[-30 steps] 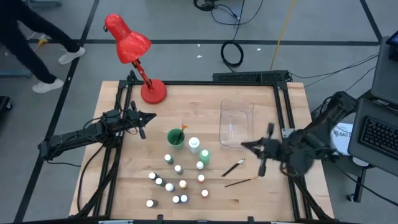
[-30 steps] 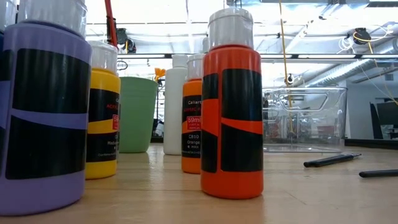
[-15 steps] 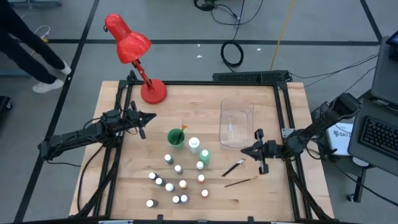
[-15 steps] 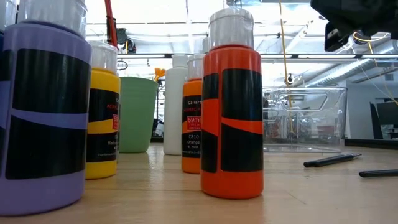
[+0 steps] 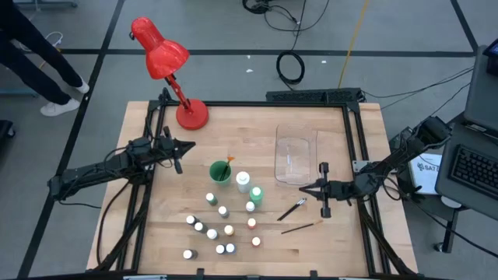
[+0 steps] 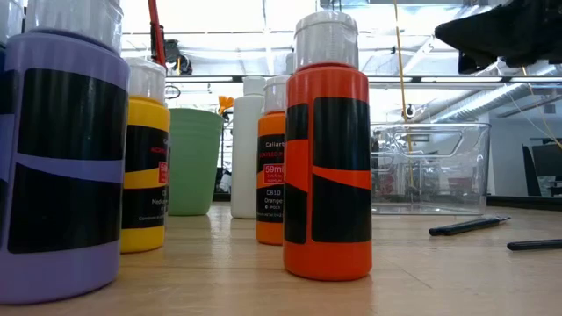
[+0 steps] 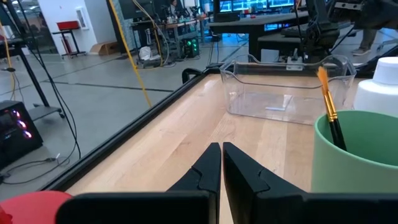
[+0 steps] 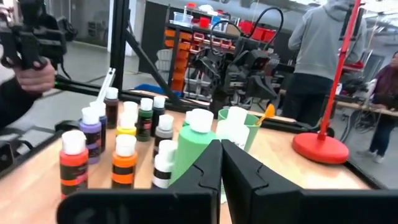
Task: Pick & Place Paint Supplies
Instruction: Put the gold paintbrush into the green cup
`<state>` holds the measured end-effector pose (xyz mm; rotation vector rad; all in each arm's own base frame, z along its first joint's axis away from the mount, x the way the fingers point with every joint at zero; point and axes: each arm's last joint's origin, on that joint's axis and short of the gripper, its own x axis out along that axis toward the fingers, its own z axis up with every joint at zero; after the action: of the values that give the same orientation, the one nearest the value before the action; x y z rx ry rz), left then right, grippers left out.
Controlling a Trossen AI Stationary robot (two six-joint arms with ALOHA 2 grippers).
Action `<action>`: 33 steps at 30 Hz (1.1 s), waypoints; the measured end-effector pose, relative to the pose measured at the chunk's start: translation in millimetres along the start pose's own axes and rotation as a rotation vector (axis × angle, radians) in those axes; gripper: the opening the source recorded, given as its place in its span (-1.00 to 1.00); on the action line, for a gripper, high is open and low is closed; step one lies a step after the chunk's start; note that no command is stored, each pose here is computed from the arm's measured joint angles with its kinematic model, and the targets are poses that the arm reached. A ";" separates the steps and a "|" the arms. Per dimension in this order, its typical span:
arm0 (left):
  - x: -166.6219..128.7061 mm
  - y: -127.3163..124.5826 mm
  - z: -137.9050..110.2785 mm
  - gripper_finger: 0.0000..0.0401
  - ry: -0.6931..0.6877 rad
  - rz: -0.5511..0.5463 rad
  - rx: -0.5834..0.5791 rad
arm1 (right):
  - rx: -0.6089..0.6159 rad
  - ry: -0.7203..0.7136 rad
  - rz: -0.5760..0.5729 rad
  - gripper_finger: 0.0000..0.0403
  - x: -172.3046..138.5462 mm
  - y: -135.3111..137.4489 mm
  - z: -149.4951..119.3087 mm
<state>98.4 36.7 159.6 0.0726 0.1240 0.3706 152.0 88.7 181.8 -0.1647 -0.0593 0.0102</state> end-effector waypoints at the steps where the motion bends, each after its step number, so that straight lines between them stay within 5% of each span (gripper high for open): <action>1: 0.0 0.0 0.0 -0.89 0.000 0.000 -0.005 | -0.002 -0.003 -0.001 -0.99 0.0 -0.1 0.3; 6: 0.0 0.0 -0.2 -0.89 0.002 -0.001 -0.007 | 0.029 -0.034 -0.036 -0.99 1.5 -1.3 6.6; 9: 0.0 0.0 -0.3 -0.89 0.003 -0.001 -0.008 | -0.033 0.027 0.038 -0.99 12.3 8.8 19.4; 13: 0.0 -0.1 -0.3 -0.89 0.003 -0.001 -0.003 | 0.007 0.319 0.116 -0.99 31.7 28.0 52.4; 22: 0.0 -0.1 -0.4 -0.89 0.004 -0.003 -0.008 | 0.137 0.979 0.054 -1.00 63.9 83.1 94.9; 27: 0.0 -0.2 -0.5 -0.89 0.005 -0.005 -0.025 | 0.275 1.258 -0.028 -0.95 75.5 103.4 76.6; 33: 0.0 -0.2 -0.5 -0.89 0.005 -0.004 -0.025 | 0.319 1.551 -0.053 -0.62 81.3 112.3 40.3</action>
<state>98.4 36.5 159.1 0.0463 0.1244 0.3679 230.1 207.3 207.9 0.1812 1.4790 -0.1607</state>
